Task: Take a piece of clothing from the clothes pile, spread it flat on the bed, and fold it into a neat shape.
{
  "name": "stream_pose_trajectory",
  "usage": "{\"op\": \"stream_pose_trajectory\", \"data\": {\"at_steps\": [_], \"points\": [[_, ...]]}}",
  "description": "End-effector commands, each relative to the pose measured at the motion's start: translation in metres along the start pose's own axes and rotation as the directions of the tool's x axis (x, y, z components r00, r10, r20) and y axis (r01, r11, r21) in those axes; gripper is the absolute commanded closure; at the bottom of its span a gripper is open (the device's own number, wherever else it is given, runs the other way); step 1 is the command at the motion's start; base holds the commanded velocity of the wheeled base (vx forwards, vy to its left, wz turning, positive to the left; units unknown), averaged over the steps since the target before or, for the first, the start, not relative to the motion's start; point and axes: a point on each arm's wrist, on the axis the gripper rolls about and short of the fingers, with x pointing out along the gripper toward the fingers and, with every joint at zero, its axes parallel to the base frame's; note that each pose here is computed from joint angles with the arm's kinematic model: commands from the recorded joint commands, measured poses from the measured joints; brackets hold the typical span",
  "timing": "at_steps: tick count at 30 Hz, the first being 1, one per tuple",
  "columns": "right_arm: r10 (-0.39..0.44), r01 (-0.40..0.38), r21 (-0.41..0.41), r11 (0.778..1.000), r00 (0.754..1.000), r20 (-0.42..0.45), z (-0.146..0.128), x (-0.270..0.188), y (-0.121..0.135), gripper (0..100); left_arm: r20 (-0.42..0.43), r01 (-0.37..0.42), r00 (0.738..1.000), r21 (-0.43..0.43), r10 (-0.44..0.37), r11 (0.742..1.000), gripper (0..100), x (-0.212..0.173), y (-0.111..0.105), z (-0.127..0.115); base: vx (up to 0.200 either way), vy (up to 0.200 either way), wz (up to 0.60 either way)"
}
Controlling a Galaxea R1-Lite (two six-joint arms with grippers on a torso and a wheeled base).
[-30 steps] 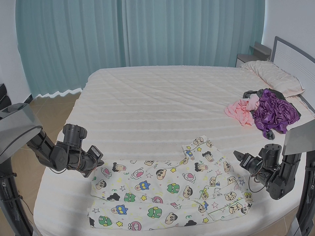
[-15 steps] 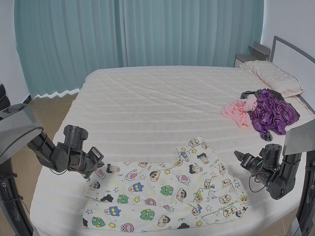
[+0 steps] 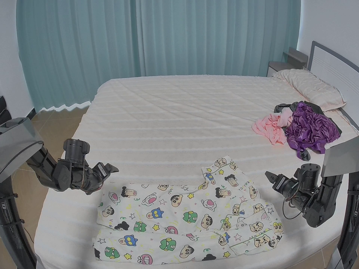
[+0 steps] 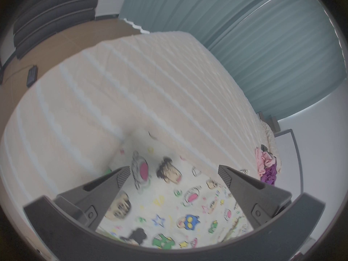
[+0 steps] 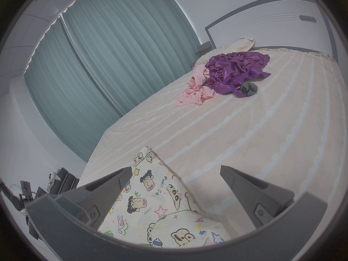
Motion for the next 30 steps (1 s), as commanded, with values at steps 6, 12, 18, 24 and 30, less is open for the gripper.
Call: {"op": "stream_pose_trajectory", "data": {"at_steps": [6, 12, 18, 24, 30], "points": [[0.024, -0.024, -0.015, 1.0, 0.999, -0.024, -0.01, 0.004, 0.006, 0, -0.034, 0.043, 0.999, 0.265, -0.035, 0.963, 0, 0.046, 0.033, 0.035, 0.0, 0.0, 0.0], [0.028, -0.029, -0.018, 0.999, 0.999, -0.033, -0.012, 0.003, 0.007, 0, -0.096, 0.12, 0.991, 0.381, -0.09, 0.917, 0, 0.074, 0.039, 0.036, 0.0, 0.0, 0.0], [0.033, -0.034, -0.025, 0.999, 0.999, -0.043, -0.016, 0.004, 0.009, 0, -0.097, 0.135, 0.99, 0.392, -0.105, 0.91, 0, 0.087, 0.038, 0.039, 0.0, 0.0, 0.0], [0.028, -0.029, -0.026, 0.999, 0.998, -0.049, -0.018, 0.006, 0.008, 0, -0.094, 0.134, 0.99, 0.395, -0.105, 0.909, 0, 0.09, 0.038, 0.039, 0.0, 0.0, 0.0], [0.031, -0.032, -0.027, 0.999, 0.998, -0.053, -0.019, 0.006, 0.008, 0, -0.102, 0.127, 0.99, 0.391, -0.095, 0.912, 0, 0.094, 0.042, 0.037, 0.0, 0.0, 0.0]]}}
